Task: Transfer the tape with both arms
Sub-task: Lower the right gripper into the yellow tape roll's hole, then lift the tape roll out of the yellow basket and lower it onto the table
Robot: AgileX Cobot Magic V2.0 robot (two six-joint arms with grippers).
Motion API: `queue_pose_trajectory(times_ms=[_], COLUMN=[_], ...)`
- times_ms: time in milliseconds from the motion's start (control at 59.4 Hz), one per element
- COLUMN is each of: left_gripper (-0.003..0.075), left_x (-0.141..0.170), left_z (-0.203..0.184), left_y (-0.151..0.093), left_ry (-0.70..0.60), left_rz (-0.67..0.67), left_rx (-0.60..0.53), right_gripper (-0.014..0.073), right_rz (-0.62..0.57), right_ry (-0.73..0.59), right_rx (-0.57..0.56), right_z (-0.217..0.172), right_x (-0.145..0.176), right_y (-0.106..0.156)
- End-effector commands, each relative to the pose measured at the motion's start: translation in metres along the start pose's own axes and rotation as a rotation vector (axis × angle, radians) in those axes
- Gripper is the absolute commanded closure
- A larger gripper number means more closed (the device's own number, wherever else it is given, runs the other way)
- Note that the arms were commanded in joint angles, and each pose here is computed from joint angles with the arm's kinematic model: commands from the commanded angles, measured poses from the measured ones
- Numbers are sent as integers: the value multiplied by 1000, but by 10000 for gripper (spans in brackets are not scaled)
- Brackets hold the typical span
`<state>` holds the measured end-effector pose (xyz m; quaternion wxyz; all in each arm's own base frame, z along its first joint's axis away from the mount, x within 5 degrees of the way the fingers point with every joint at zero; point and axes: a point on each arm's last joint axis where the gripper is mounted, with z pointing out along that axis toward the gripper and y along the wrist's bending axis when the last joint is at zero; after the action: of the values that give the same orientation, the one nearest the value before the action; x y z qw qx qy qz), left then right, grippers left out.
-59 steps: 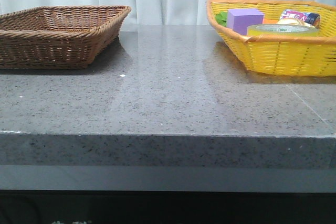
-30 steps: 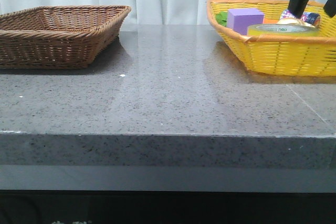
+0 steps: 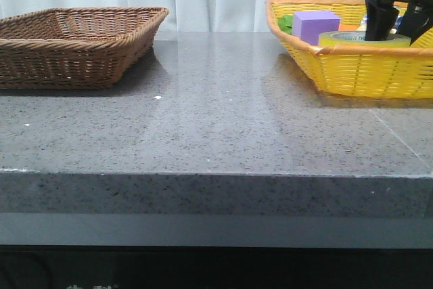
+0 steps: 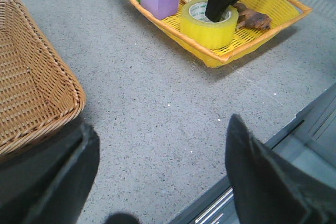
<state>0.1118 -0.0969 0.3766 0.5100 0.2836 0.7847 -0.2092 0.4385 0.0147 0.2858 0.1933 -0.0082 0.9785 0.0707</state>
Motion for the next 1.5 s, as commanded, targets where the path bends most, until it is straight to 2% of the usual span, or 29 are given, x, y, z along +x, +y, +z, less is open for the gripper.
queue_pose_trajectory(times_ms=[0,219,404,690,892,1027,1178,1296,1481], left_gripper=[228,228,228,228,228,228,228,228,228], left_x=[-16,-16,-16,-16,-16,-16,-16,-16,-16], left_z=[-6,-6,-6,-6,-6,-6,-6,-6,-6], left_y=[-2,-2,-2,-2,-2,-2,-2,-2,-2], left_ry=[-101,-101,-101,-101,-101,-101,-101,-101,-101], left_rz=[-8,-8,-8,-8,-8,-8,-8,-8,-8], left_rx=[13,13,13,13,13,13,13,13,13], right_gripper=[331,469,473,473,473,473,473,473,473], right_rz=[-16,-20,-29,-82,-267,-385,-511,-577,-663], right_ry=[-114,-116,-171,-313,-358,-329,-363,-366,-294], right_rx=[-11,-11,-10,-22,-68,-135,-195,-207,-160], right_z=[-33,-41,-70,-141,-169,-166,-166,-159,-124], right_x=[-9,-8,-5,11,27,38,49,55,56], right_y=[4,6,9,27,69,112,157,179,203])
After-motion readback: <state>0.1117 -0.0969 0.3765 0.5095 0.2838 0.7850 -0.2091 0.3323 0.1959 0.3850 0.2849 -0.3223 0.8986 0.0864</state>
